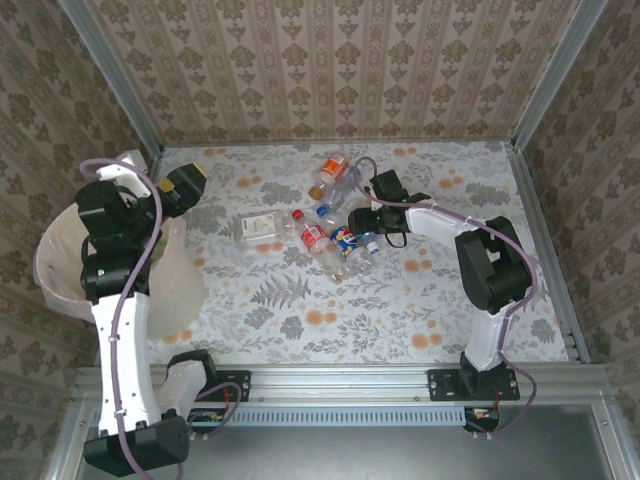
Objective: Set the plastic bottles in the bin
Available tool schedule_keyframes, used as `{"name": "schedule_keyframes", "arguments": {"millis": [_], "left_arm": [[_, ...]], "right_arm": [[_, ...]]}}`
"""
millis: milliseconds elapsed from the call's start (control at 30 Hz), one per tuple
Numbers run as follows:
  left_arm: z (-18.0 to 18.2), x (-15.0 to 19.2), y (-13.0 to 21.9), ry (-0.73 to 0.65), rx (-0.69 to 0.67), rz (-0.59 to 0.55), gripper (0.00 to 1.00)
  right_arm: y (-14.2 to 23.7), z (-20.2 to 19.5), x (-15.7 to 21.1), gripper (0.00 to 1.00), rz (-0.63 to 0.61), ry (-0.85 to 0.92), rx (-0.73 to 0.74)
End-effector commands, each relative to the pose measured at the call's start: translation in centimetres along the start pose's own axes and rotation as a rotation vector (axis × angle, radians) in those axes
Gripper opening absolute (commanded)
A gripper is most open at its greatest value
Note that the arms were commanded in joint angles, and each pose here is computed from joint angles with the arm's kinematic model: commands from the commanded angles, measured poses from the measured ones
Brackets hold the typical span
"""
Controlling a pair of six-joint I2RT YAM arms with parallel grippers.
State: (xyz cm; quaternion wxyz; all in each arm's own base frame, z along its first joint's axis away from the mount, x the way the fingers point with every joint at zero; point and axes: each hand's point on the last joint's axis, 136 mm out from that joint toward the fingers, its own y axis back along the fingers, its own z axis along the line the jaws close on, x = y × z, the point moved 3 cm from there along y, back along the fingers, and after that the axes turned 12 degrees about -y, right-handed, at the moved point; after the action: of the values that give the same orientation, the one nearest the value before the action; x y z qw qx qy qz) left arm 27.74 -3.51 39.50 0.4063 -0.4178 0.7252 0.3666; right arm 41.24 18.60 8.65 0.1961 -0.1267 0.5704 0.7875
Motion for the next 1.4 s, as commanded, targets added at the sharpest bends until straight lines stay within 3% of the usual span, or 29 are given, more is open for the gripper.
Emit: {"name": "schedule_keyframes", "arguments": {"millis": [0,167,333,633,1033,1367], "left_arm": [[-1.2,-0.7,-0.7,-0.052,0.049,-0.011,1.0],[-2.3,-0.3,-2.2,-0.079,0.079,0.021,1.0],[-3.3,0.5,-3.7,-0.089,0.112,0.054,1.0],[-4.7,2.7,-6.8,-0.079,0.13,0.125,1.0],[-9.0,7.2,-11.9,-0.127,0.227,0.261,1.0],[-15.3,11.0,-15.3,-0.134,0.415,0.296,1.0]], "right_arm": [[-0.7,-0.7,0.3,0.8,0.023,0.028,0.091],[-2.4,-1.0,0.9,0.8,0.045,0.041,0.091],[-2.8,-1.4,0.6,0.72,0.015,0.037,0.122],[1.3,-0.9,-0.6,0.59,-0.147,0.057,0.065],[10.5,4.0,-1.5,0.54,-0.434,0.096,-0.354],[14.4,7.6,-1.1,0.53,-0.486,0.133,-0.633]]}}
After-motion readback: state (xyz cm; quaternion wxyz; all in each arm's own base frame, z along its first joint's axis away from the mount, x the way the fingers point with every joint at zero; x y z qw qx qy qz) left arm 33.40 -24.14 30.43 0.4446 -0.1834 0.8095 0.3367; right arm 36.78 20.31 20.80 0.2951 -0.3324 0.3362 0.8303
